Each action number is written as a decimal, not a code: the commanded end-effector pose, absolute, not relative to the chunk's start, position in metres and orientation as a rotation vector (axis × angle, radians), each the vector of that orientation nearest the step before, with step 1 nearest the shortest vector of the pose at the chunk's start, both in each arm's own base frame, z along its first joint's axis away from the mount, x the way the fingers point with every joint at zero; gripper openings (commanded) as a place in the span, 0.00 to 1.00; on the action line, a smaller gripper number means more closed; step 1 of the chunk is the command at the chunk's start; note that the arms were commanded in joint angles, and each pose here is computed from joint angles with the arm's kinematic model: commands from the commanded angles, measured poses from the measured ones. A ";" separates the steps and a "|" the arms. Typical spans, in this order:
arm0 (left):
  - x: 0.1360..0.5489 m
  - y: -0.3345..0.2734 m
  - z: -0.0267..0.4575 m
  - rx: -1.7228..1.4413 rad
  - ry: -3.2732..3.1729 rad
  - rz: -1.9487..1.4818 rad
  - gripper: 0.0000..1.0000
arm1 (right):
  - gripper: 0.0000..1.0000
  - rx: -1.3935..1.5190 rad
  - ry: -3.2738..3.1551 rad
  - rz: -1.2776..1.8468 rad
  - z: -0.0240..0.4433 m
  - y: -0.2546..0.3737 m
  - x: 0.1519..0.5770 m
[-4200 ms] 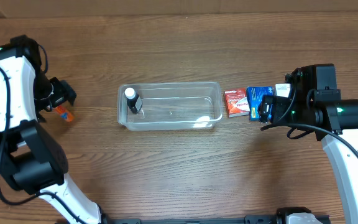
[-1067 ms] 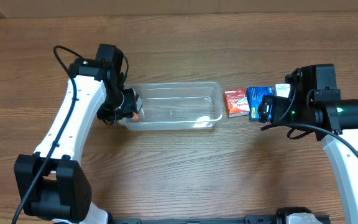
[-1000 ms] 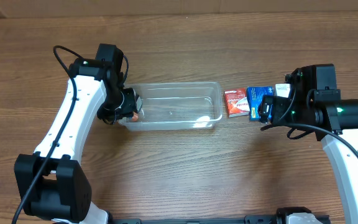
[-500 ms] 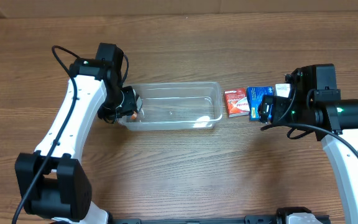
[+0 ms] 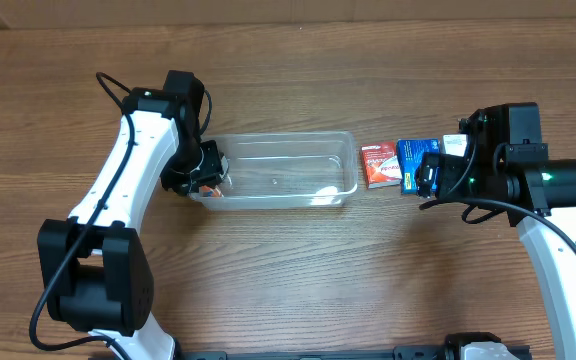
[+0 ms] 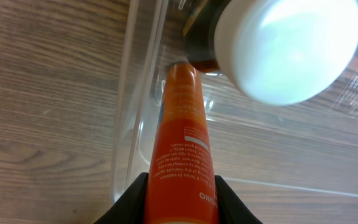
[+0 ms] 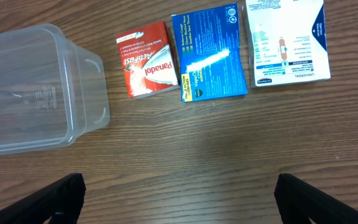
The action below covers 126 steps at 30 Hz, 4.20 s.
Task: Pack container
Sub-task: 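Carry the orange tube into the container beside the bottle, then release the tube and raise the left gripper away, then move the right gripper down onto the white box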
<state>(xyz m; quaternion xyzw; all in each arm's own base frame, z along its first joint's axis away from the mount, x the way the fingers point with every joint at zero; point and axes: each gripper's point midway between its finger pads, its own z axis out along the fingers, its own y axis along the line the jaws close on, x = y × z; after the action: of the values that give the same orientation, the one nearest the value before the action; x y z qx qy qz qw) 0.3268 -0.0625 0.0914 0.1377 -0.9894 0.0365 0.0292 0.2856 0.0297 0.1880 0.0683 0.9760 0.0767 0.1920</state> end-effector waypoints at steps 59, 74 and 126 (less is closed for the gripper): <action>0.338 0.048 0.321 0.942 -3.517 0.072 1.00 | 1.00 0.163 2.558 0.010 0.273 0.004 0.366; 0.336 0.048 0.320 0.929 -3.511 0.068 1.00 | 1.00 0.278 2.799 -0.135 0.163 -0.085 0.406; 0.338 0.049 0.321 0.933 -3.521 0.070 1.00 | 1.00 0.066 3.117 0.111 0.041 -0.076 0.392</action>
<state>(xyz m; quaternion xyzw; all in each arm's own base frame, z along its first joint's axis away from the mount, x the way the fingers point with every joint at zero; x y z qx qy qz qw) 0.3374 0.0488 0.3192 0.2409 -0.9391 0.0129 -0.2445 0.3932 -0.0793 0.0438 0.0275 0.9991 0.0312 0.0122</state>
